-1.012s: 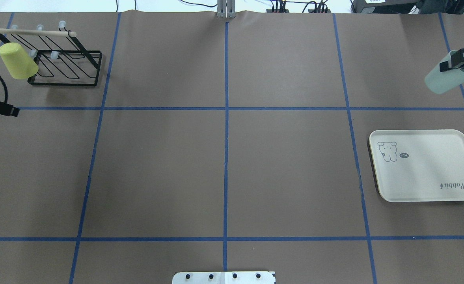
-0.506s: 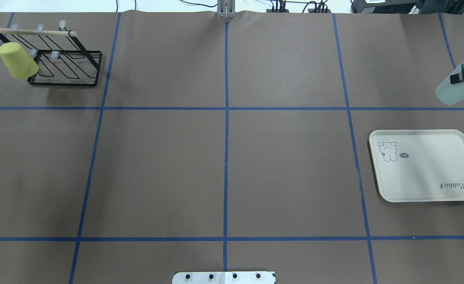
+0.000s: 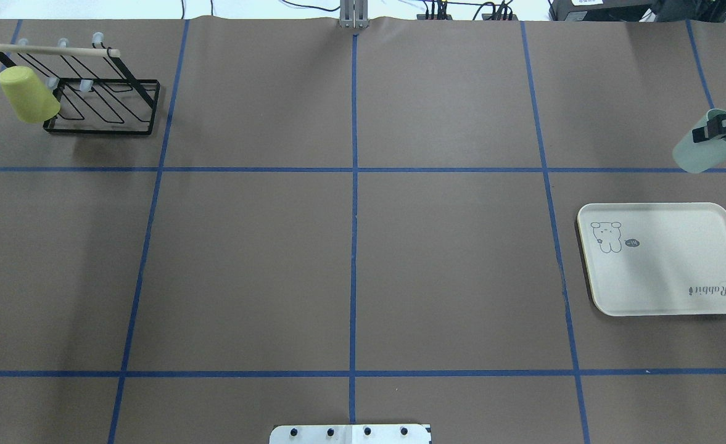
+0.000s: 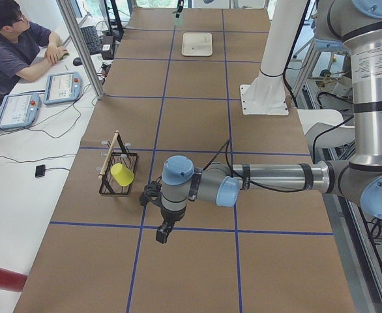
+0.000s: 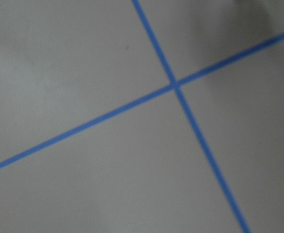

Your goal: Left arm grabs green cup and hands to right arm on tray

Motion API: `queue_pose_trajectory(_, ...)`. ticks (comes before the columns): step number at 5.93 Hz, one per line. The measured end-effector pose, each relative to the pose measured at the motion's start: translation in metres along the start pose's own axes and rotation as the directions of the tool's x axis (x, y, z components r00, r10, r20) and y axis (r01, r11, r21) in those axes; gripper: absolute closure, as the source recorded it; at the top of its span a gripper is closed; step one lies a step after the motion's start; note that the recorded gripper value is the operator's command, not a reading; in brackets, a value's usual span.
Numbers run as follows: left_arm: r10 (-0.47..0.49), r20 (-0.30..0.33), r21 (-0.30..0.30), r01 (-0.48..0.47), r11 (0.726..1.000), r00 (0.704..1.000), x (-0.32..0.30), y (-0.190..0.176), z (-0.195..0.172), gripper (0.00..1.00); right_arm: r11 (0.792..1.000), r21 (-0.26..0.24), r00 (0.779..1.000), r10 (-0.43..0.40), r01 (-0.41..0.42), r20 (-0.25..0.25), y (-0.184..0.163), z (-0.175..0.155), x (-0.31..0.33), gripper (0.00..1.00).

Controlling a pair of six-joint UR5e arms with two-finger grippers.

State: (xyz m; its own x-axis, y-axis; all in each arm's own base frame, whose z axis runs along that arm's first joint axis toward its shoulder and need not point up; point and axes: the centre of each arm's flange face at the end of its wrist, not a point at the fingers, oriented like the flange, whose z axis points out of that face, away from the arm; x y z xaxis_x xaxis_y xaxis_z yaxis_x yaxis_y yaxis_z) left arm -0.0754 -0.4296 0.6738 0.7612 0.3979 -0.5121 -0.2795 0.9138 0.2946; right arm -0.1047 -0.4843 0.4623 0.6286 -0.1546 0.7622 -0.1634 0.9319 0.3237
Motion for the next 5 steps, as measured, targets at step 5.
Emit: queue_pose_trajectory(5, -0.068, -0.125, 0.024, 0.072, 0.997, 0.99, -0.013, 0.027, -0.01, 0.0, 0.999, 0.032, 0.988, -0.002, 0.007, -0.154, 0.132, 0.053, -0.011, 1.0)
